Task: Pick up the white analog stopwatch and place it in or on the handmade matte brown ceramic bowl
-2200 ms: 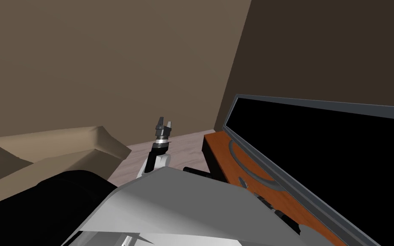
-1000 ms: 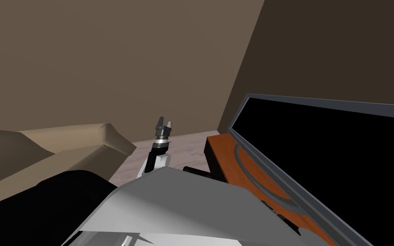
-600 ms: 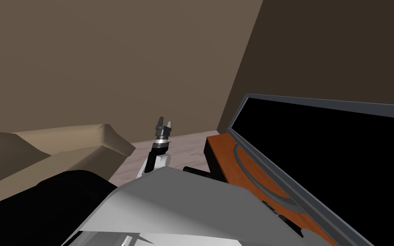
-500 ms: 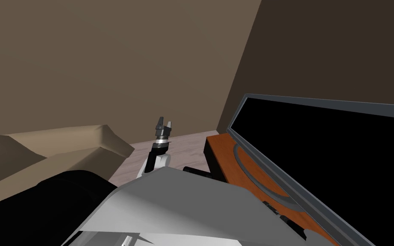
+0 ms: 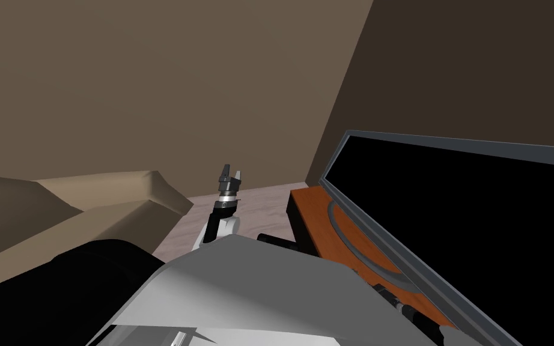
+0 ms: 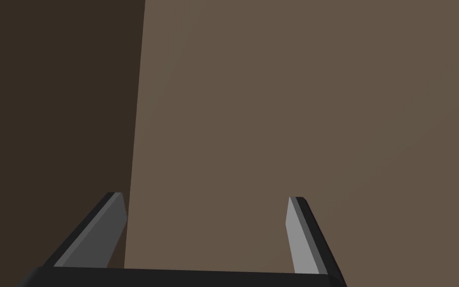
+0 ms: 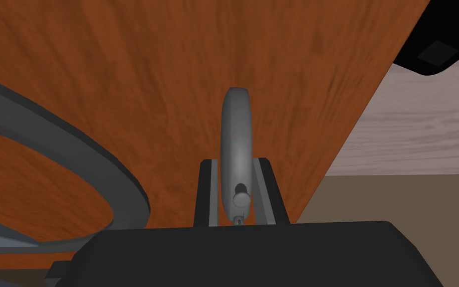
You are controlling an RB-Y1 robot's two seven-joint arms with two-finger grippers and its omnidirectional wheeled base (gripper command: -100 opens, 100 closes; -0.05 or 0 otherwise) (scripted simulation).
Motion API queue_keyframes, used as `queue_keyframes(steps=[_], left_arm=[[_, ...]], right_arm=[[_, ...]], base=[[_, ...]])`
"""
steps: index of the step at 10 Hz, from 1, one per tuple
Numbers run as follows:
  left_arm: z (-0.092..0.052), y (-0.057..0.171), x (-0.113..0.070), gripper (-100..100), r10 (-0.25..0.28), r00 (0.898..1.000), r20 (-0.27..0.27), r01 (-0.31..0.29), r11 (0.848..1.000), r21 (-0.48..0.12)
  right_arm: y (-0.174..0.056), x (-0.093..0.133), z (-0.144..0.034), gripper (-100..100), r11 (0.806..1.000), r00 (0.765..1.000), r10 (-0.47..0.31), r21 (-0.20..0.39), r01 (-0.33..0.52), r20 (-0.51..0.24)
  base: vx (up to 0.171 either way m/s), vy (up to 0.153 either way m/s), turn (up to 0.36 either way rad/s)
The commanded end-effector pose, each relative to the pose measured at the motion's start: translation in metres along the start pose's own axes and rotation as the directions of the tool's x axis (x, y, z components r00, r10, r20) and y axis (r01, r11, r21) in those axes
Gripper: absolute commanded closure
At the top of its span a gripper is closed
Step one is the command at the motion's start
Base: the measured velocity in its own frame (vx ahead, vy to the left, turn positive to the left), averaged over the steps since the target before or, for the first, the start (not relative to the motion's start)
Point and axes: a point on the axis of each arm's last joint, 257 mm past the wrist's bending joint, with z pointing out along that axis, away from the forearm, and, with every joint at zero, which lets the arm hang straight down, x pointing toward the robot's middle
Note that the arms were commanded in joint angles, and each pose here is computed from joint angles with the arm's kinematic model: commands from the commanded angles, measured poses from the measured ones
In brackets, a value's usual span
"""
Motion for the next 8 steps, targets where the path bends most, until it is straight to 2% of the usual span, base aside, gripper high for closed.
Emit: queue_keyframes(steps=[1, 5, 8], left_arm=[[0.0, 0.0, 0.0, 0, 0.0, 1.0, 0.0, 0.0, 1.0, 0.0], [0.0, 0.0, 0.0, 0, 0.0, 1.0, 0.0, 0.0, 1.0, 0.0], [0.0, 0.0, 0.0, 0, 0.0, 1.0, 0.0, 0.0, 1.0, 0.0]], right_arm=[[-0.01, -0.002, -0.009, 100, 1.0, 1.0, 0.006, 0.003, -0.006, -0.005], [-0.037, -0.008, -0.033, 100, 1.0, 1.0, 0.023, 0.016, -0.022, -0.014], [-0.052, -0.013, -0.047, 100, 0.999, 0.999, 0.031, 0.023, -0.03, -0.018]], base=[[-0.19, -0.068, 0.018], [-0.193, -0.09, 0.05], [-0.167, -0.055, 0.049]])
